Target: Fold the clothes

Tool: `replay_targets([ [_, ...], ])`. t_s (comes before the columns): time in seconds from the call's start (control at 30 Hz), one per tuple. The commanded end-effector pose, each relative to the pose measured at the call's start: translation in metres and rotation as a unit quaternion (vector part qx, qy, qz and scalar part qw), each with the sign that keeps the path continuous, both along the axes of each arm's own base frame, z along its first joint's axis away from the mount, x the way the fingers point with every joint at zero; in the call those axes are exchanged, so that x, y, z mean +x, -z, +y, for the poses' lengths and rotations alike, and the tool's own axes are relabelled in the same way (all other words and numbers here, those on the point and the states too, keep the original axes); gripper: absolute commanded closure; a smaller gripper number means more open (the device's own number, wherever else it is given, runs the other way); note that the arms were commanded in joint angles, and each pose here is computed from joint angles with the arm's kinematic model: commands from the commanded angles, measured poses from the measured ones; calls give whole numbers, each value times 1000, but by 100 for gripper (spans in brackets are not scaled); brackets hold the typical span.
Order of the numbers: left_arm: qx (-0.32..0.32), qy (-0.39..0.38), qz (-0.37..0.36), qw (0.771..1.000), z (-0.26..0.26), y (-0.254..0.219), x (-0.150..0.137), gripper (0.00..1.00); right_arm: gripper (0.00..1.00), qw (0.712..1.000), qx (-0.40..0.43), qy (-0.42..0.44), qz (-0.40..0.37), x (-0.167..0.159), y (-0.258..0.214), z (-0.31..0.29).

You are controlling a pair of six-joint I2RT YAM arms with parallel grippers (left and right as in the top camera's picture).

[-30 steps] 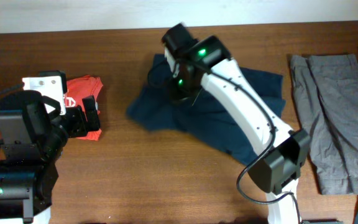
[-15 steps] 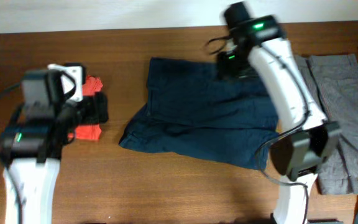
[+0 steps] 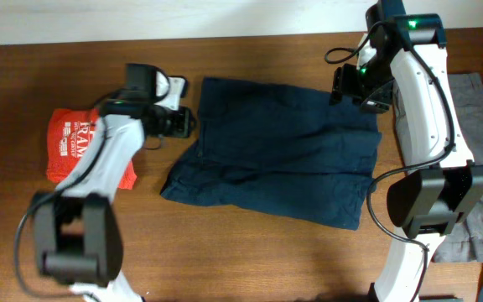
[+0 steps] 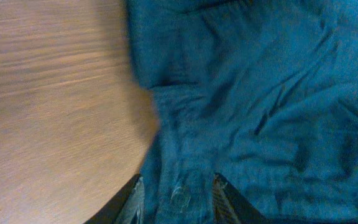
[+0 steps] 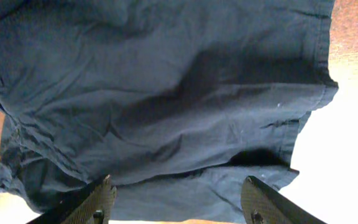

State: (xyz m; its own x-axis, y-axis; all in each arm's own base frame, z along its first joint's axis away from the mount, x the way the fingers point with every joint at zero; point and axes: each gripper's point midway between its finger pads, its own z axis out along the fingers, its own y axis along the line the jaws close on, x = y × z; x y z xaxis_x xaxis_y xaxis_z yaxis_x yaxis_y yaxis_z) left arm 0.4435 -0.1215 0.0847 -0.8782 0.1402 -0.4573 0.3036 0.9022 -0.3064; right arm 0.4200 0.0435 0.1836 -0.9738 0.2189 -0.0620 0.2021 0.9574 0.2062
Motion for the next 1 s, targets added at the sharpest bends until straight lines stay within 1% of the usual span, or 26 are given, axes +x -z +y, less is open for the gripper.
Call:
replay_targets([
  [0.0,-27,41,18,999,-23,29,1,66,30,1000,1,-12,0,-3,-3,3],
  [0.13,-23,41,36,998,-24,60,4,65,29,1000,1,-13,2,-4,-3,2],
  [0.27,-23,41,35,998,-25,72,8,65,29,1000,0,-12,2,-4,-2,2],
  [0.3,-24,41,31,998,-25,74,10,67,29,1000,-1,-12,1,-4,-2,2],
  [0.33,-24,41,26,999,-25,74,13,77,29,1000,-3,-12,1,-4,-2,1],
  [0.37,-25,41,21,999,-26,74,15,100,29,1000,-5,-12,1,-4,-2,0],
  [0.47,-13,30,0,999,-20,70,26,100,29,1000,-17,-10,0,-3,-1,-4],
  [0.57,21,-41,-7,999,11,61,46,100,29,999,-37,-8,3,-2,3,-11],
  [0.63,27,-79,-13,996,32,51,59,100,30,999,-47,-2,10,-1,8,-14],
  [0.67,24,-89,-16,996,40,46,63,100,36,999,-49,-2,13,-1,11,-15],
  [0.73,20,-107,-19,994,55,38,70,100,56,999,-49,-2,20,2,20,-15],
  [0.8,18,-115,-21,993,63,34,73,100,71,998,-48,9,30,4,33,-14],
  [0.83,15,-116,-21,993,65,33,74,100,76,998,-47,14,35,4,39,-14],
  [0.87,12,-115,-21,993,64,33,74,100,78,998,-44,14,42,5,48,-13],
  [0.93,14,-115,-16,993,65,34,72,100,77,997,-43,18,59,3,66,-12],
  [0.97,14,-115,-14,993,65,35,71,100,69,996,-44,21,68,0,76,-12],
])
